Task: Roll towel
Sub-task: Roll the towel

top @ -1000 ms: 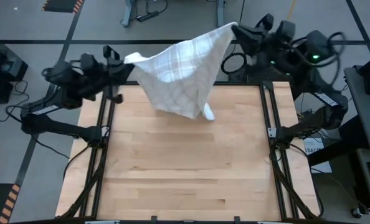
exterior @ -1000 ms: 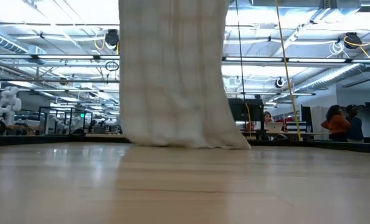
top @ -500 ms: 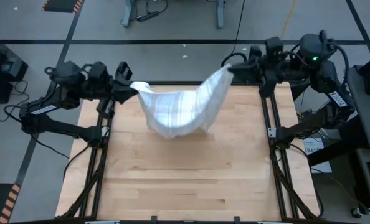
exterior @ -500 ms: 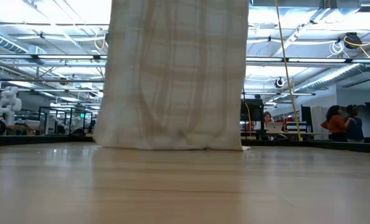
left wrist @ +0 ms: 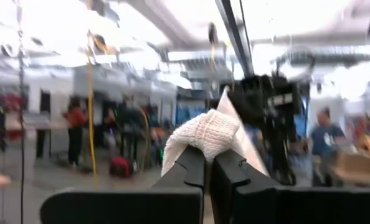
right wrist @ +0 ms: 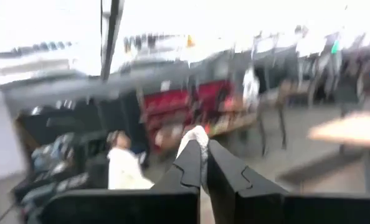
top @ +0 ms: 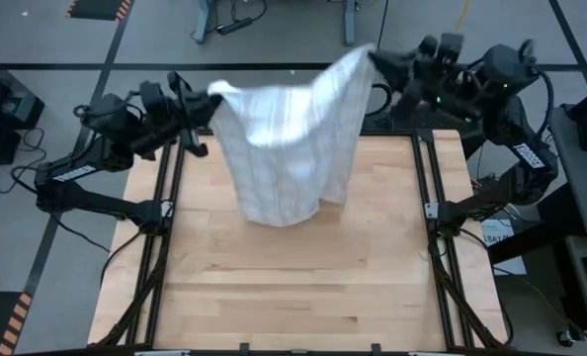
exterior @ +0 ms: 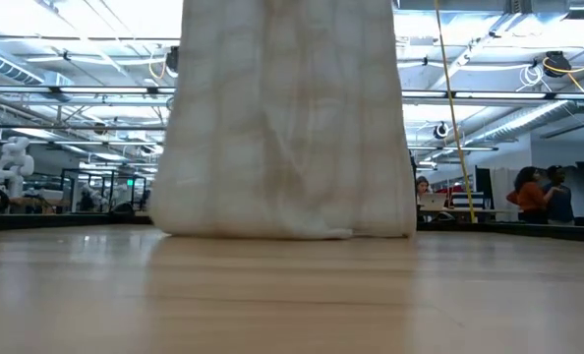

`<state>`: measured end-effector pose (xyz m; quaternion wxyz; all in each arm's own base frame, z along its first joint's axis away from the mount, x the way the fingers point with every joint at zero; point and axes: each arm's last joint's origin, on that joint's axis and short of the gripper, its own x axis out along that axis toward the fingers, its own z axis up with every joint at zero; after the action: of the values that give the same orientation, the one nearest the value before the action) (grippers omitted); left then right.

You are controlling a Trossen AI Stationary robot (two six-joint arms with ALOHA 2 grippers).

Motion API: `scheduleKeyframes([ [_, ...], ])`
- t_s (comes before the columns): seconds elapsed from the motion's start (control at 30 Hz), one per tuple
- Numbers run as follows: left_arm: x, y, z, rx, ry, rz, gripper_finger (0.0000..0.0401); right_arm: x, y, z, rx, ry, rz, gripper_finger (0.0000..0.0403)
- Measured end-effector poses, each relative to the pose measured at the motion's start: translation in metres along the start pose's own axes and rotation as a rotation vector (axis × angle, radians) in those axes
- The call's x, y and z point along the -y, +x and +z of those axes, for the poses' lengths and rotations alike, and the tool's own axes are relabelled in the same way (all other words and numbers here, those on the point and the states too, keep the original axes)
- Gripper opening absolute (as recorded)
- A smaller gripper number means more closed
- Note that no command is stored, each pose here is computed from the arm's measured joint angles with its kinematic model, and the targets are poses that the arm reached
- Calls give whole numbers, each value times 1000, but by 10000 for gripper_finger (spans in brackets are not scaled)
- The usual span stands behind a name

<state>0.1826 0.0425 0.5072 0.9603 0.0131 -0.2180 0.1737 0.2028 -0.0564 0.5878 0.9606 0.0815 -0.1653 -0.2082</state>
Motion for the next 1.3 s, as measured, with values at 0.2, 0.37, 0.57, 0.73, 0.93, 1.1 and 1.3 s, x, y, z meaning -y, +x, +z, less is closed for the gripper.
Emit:
scheduleKeyframes([
  [0.2,-15,19,3,193,42,84,4,14,23,8,199,-143,-57,2],
  [0.37,-28,26,14,479,-4,67,4,17,29,25,435,-172,33,2],
  [0.57,-25,22,33,557,-150,-250,4,3,13,44,373,-76,219,2],
  [0.73,-16,15,35,370,-313,-597,4,-5,-8,43,75,119,343,2],
  [0.93,-6,9,27,1,-555,-897,4,-13,-28,20,-307,287,447,2],
  [1.1,4,1,25,-191,-664,-1028,4,-20,-38,3,-520,324,453,2],
  [1.3,7,-10,16,-444,-789,-1000,4,-26,-48,-12,-708,361,459,2],
])
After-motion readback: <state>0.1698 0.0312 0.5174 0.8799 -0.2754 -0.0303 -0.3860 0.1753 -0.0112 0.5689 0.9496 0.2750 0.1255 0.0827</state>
